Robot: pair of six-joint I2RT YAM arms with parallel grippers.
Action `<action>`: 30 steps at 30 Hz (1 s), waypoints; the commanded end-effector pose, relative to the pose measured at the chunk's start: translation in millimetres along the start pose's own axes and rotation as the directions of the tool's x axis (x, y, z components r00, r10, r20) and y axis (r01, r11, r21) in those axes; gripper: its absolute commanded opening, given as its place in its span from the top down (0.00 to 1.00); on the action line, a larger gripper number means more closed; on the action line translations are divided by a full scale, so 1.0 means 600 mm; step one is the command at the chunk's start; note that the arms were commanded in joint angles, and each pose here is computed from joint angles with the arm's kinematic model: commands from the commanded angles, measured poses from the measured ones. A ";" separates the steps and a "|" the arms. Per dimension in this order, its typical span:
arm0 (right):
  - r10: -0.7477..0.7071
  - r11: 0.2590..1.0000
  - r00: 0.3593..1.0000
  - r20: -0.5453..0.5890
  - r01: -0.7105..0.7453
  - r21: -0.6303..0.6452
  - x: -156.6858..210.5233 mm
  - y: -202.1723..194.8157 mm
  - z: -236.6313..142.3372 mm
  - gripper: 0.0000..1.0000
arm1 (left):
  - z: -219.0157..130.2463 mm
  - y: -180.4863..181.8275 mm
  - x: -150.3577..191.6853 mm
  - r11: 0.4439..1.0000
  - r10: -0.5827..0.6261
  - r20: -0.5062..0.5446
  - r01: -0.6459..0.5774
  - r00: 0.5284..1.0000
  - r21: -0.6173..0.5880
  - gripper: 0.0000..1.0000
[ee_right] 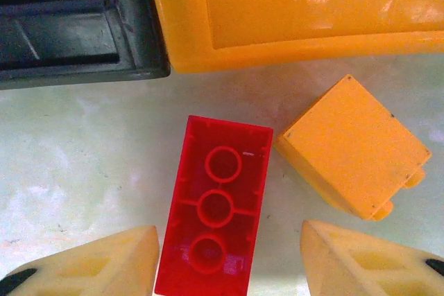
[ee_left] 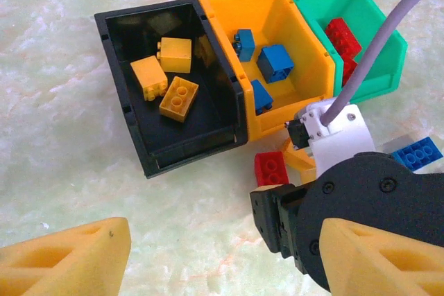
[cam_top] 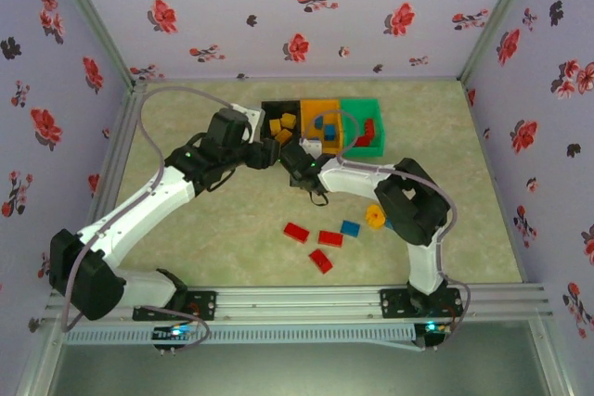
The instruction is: Sort the legos into containers by color
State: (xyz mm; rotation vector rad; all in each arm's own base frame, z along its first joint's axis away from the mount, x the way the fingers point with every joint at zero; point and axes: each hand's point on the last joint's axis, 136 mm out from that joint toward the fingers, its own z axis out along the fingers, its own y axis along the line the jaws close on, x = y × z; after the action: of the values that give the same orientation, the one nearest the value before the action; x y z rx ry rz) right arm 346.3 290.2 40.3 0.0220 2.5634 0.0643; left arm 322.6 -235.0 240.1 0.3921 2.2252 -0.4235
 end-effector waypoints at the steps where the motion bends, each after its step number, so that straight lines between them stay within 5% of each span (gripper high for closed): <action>1: -0.010 0.999 1.000 0.019 0.009 0.036 -0.011 0.000 0.005 0.45 | -0.013 -0.018 -0.003 0.999 0.035 0.020 -0.035 0.999 0.035 0.27; 19: 0.003 0.997 1.000 -0.027 -0.005 -0.081 -0.015 0.015 0.035 0.68 | -0.018 -0.023 -0.002 0.998 0.064 0.014 -0.064 0.998 0.023 0.27; 30: -0.044 0.981 0.999 0.012 0.046 -0.190 -0.029 0.009 -0.051 0.71 | -0.027 -0.037 0.000 0.994 0.098 0.033 -0.099 0.995 0.046 0.26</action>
State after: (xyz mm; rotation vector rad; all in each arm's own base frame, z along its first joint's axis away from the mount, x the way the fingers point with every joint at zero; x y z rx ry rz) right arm 348.5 293.0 47.0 -0.0624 2.5811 0.2242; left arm 306.6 -248.1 246.3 0.4837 2.1964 -0.4342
